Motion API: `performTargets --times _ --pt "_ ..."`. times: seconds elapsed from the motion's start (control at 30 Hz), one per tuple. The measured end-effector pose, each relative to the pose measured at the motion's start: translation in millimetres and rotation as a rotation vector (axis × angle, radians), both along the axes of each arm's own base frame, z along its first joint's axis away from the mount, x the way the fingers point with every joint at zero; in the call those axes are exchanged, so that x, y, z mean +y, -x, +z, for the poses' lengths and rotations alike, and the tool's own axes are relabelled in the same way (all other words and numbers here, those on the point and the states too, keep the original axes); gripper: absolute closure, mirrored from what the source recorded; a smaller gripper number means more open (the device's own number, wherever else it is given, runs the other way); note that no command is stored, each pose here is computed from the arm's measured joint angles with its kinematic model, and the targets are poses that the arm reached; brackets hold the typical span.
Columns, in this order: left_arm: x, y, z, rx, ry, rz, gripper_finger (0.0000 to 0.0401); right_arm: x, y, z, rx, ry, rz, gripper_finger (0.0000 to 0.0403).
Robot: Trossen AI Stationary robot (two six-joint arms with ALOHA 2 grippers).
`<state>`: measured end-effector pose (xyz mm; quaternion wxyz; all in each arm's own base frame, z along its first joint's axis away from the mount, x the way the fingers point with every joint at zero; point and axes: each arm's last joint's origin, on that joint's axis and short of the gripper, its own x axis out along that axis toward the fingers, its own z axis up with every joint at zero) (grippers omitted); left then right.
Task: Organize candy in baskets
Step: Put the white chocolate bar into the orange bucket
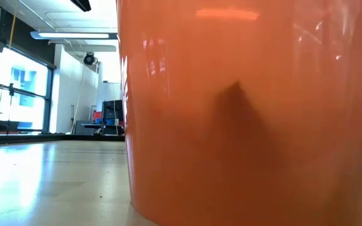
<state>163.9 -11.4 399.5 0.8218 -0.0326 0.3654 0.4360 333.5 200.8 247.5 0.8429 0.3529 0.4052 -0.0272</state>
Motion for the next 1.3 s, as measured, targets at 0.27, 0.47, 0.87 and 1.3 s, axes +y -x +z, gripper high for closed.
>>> performTargets --times 0.27,0.47,0.87,1.3 --pt "0 0 0 0.009 -0.004 -0.008 0.0337 6 -8 23 0.095 0.111 0.069 0.0331" --pt "0 0 0 0.019 -0.010 -0.017 0.0337 4 -7 31 0.117 0.132 0.103 0.0261" --pt "-1 0 -1 0.025 0.041 -0.032 0.0337 7 19 37 0.388 0.095 0.014 0.0257" --pt "0 0 0 -0.077 0.055 0.064 0.0337 -54 99 85 0.653 0.346 -0.165 0.0269"
